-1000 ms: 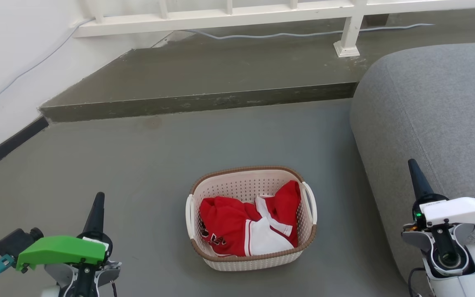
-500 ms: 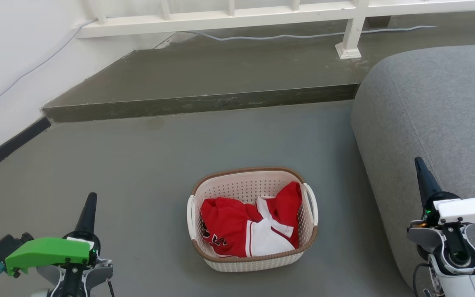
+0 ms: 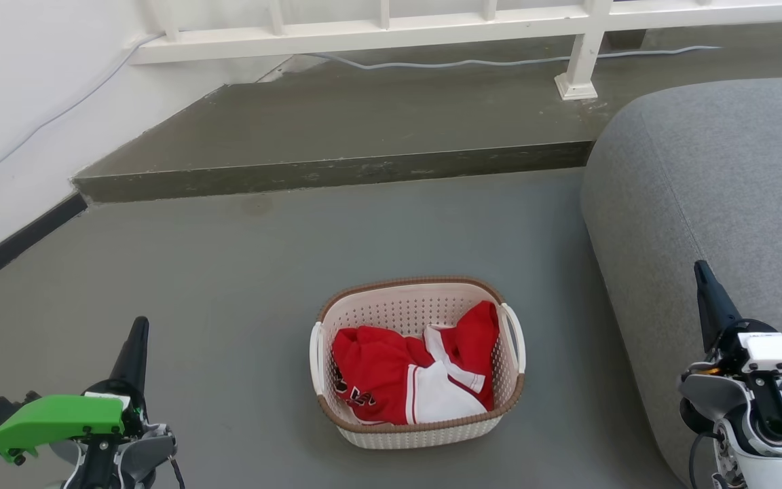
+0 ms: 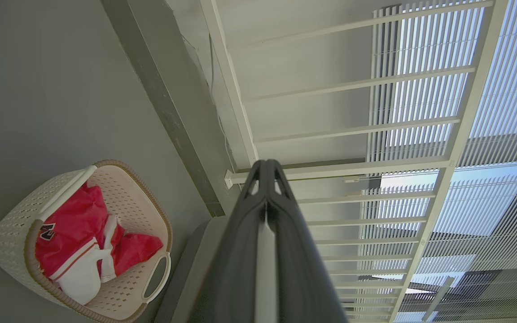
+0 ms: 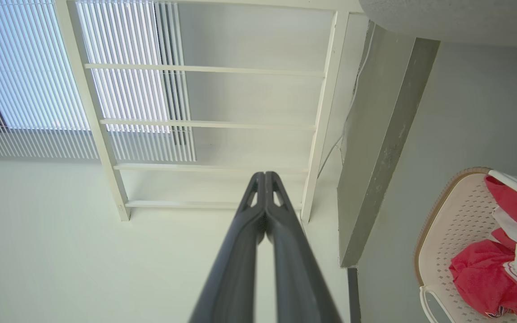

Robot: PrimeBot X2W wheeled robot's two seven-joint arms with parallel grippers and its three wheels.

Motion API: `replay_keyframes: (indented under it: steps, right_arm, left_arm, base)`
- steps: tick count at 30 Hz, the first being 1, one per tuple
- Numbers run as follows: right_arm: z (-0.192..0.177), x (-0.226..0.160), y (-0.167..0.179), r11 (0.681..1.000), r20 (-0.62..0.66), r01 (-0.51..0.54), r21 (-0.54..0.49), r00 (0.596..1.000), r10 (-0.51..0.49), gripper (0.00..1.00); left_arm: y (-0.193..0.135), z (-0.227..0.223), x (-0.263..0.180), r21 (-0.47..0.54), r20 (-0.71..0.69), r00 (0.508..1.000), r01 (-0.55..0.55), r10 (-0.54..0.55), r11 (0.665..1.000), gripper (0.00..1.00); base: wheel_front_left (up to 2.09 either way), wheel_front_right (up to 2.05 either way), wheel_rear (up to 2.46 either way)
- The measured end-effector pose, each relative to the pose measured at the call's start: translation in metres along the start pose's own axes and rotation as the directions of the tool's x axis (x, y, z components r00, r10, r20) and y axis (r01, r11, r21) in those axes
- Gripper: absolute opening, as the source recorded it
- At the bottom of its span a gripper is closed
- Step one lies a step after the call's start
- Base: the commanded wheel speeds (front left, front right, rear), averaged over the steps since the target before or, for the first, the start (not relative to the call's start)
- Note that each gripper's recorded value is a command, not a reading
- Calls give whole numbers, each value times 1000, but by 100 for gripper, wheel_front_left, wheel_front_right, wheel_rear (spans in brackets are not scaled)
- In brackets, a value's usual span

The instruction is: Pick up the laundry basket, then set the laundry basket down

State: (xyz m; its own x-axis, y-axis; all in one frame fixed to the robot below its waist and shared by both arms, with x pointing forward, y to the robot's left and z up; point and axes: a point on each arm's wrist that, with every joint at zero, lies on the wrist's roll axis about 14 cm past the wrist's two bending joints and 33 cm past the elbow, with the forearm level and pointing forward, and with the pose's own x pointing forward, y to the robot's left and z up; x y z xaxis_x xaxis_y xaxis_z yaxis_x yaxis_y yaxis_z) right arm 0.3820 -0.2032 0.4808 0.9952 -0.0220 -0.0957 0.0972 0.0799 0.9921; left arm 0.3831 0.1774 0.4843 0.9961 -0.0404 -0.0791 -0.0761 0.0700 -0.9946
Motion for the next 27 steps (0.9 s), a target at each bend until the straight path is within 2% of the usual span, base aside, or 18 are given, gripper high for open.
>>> replay_keyframes:
  steps: [8, 27]
  right_arm:
    - [3, 0, 3, 996, 6, -16, 88, 1000, 15, 0]
    - [4, -1, 4, 996, 7, -19, 89, 1000, 19, 0]
  left_arm:
    - [-1, 7, -1, -77, 12, 1000, 10, -9, 997, 0]
    - [-1, 7, -1, -79, 15, 1000, 10, -9, 997, 0]
  base:
    - [0, 0, 0]
    - [0, 0, 0]
